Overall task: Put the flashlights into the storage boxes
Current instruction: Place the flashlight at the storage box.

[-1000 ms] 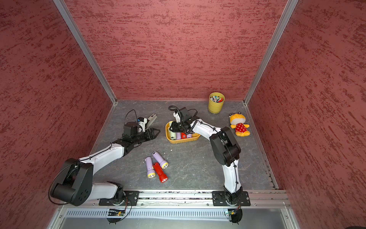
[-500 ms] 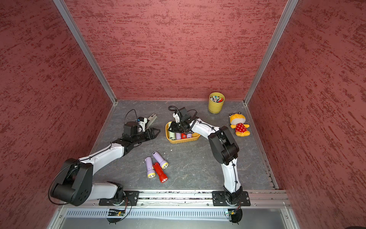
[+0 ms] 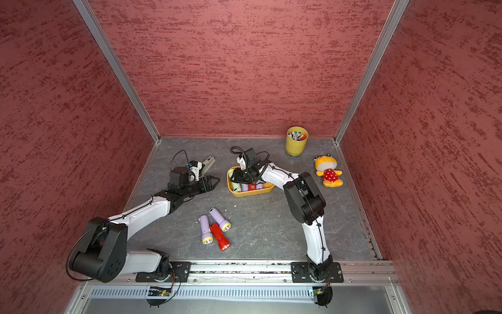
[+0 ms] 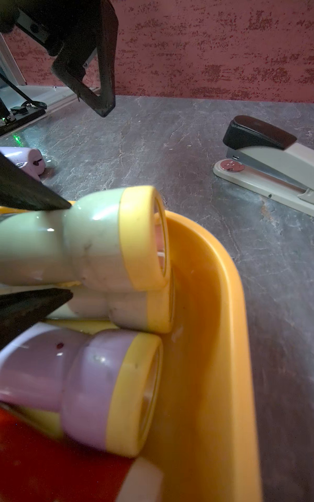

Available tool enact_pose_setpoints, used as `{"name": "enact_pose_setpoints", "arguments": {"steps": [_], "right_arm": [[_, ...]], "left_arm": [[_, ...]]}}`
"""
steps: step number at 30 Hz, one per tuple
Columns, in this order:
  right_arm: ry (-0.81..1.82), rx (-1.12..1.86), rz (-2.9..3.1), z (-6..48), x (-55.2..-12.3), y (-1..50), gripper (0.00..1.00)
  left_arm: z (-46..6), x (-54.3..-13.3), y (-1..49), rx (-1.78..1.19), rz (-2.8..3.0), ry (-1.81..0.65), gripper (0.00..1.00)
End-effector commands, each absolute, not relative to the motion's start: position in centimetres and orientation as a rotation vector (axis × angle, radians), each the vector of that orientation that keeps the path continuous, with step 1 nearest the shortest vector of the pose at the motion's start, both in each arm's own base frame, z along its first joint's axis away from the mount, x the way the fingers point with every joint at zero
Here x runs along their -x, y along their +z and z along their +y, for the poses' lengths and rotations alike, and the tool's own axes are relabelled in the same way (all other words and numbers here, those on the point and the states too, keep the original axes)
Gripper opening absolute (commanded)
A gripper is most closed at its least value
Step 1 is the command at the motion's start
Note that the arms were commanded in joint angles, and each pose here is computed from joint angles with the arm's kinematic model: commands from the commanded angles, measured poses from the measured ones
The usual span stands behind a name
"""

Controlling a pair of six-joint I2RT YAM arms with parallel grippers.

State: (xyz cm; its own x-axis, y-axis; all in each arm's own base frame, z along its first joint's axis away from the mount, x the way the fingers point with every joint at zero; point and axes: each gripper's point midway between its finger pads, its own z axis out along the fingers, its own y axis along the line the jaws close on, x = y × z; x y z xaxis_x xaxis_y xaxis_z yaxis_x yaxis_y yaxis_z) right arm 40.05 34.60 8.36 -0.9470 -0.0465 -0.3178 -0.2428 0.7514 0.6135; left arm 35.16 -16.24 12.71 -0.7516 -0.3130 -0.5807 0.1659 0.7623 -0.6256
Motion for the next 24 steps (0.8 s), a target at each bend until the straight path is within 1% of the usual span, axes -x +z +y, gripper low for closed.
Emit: {"name": "enact_pose_setpoints", "arguments": {"steps": [1, 15, 19, 22, 24], "right_arm": [[0.99, 0.216, 2.667, 34.7, -40.2, 9.0, 0.49], [0.985, 0.195, 2.652, 33.8, -39.2, 10.6, 0.51], [1.041, 0.18, 2.635, 34.1, -38.8, 11.2, 0.48], [1.022, 0.147, 2.648, 33.7, -38.7, 10.7, 0.45], [1.003, 0.128, 2.661, 33.4, -38.7, 10.2, 0.45]], "left_arm": [[-16.1, -35.2, 12.7, 0.101, 2.261, -0.879, 0.8], [-16.0, -35.1, 13.0, 0.099, 2.254, -0.876, 0.8], [-16.0, -35.0, 13.1, 0.098, 2.252, -0.877, 0.8], [-15.9, -34.9, 13.2, 0.099, 2.248, -0.878, 0.81], [-15.9, -34.9, 13.2, 0.097, 2.247, -0.878, 0.81]]}}
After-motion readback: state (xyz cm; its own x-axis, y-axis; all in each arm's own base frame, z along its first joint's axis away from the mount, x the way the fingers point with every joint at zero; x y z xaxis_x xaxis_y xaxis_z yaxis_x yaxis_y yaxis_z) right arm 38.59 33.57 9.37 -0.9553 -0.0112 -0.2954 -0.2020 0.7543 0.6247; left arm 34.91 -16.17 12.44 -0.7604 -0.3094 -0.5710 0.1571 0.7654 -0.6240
